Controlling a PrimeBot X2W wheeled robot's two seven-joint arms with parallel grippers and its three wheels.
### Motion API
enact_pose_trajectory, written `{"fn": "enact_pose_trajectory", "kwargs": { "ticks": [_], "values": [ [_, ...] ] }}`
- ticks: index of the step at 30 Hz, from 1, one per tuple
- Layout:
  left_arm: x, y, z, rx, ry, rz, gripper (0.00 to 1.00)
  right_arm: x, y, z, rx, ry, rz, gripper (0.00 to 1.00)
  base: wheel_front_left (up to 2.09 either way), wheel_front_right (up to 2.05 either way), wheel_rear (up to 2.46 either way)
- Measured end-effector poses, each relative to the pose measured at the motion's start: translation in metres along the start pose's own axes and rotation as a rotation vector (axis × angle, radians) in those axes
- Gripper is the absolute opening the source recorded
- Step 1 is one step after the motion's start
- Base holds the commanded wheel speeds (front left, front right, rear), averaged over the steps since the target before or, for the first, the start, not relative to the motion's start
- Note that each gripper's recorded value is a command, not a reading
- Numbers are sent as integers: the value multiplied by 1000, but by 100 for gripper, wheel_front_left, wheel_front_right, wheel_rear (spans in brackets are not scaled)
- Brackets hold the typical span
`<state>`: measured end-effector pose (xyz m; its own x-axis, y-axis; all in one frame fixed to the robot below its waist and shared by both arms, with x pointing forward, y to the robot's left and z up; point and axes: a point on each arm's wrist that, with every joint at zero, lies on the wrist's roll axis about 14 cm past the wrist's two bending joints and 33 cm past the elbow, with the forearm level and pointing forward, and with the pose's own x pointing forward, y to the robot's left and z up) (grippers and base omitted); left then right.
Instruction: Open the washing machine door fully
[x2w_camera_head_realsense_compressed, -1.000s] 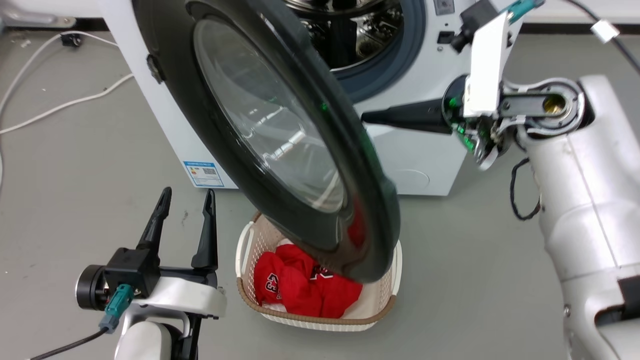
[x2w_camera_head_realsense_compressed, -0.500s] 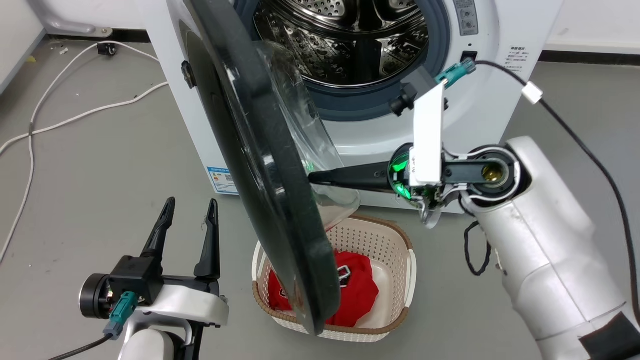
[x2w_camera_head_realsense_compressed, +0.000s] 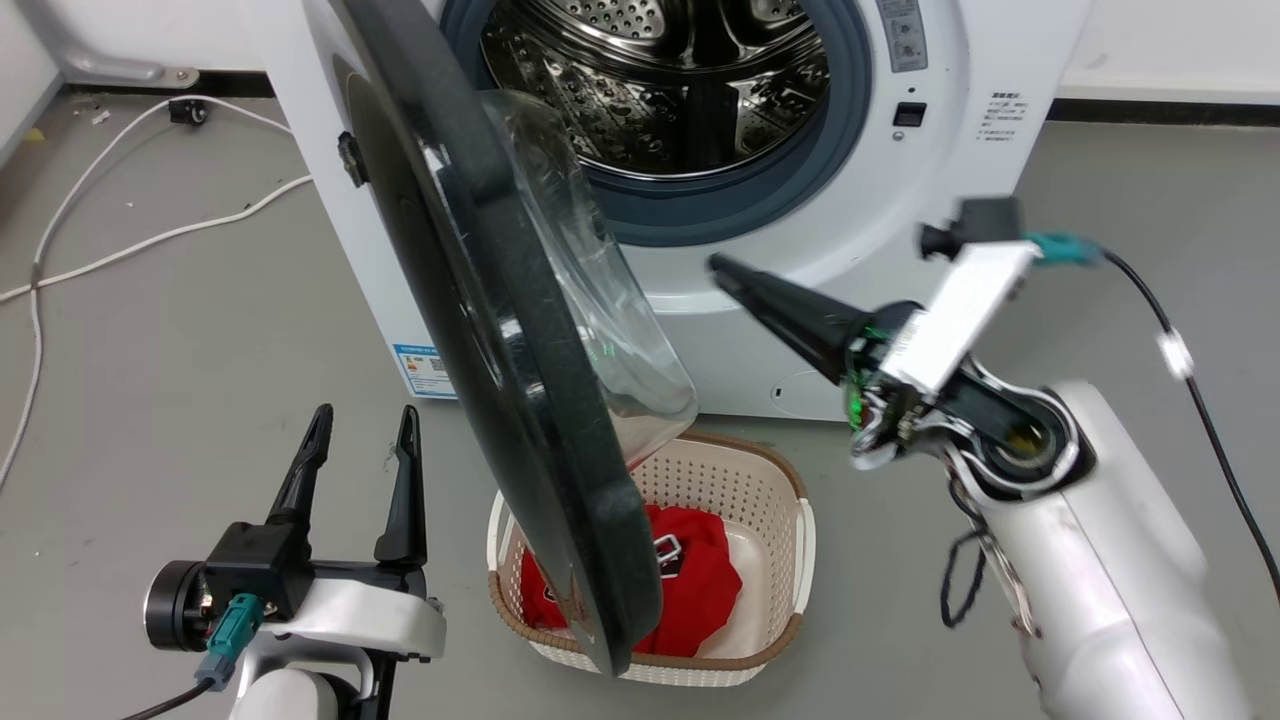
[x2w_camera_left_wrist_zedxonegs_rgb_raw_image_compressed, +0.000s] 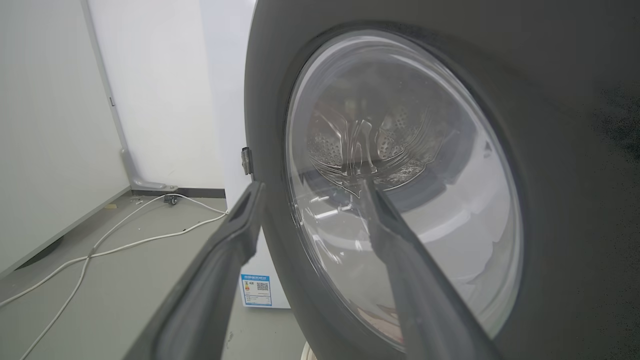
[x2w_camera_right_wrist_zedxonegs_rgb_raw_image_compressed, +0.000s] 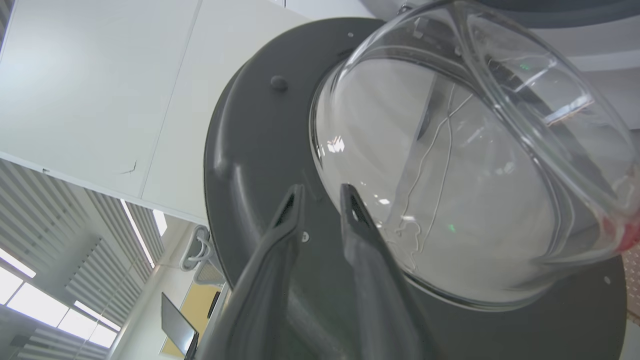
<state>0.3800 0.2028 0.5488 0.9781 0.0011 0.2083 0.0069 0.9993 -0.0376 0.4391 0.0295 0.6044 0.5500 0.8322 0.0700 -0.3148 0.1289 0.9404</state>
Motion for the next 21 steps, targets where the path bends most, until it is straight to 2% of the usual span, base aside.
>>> {"fn": "enact_pose_trajectory", "kwargs": {
  "ticks": [1, 6, 11, 15, 21],
  "values": [
    [1, -1, 0, 1, 0, -4, 100, -7, -5, 8, 18, -59, -7, 100, 0, 0, 0],
    [2, -6, 0, -1, 0, -16, 100, -54, -38, 36, 113, -331, -60, 100, 0, 0, 0],
    [1, -10, 0, 1, -1, -30, 100, -109, -73, 47, 136, -561, -165, 100, 0, 0, 0],
    [2, -13, 0, 1, -1, -37, 100, -146, -96, 47, 101, -709, -265, 100, 0, 0, 0],
    [0, -14, 2, 0, -7, -39, 100, -193, -110, 49, -96, -885, -417, 100, 0, 0, 0]
  ]
}}
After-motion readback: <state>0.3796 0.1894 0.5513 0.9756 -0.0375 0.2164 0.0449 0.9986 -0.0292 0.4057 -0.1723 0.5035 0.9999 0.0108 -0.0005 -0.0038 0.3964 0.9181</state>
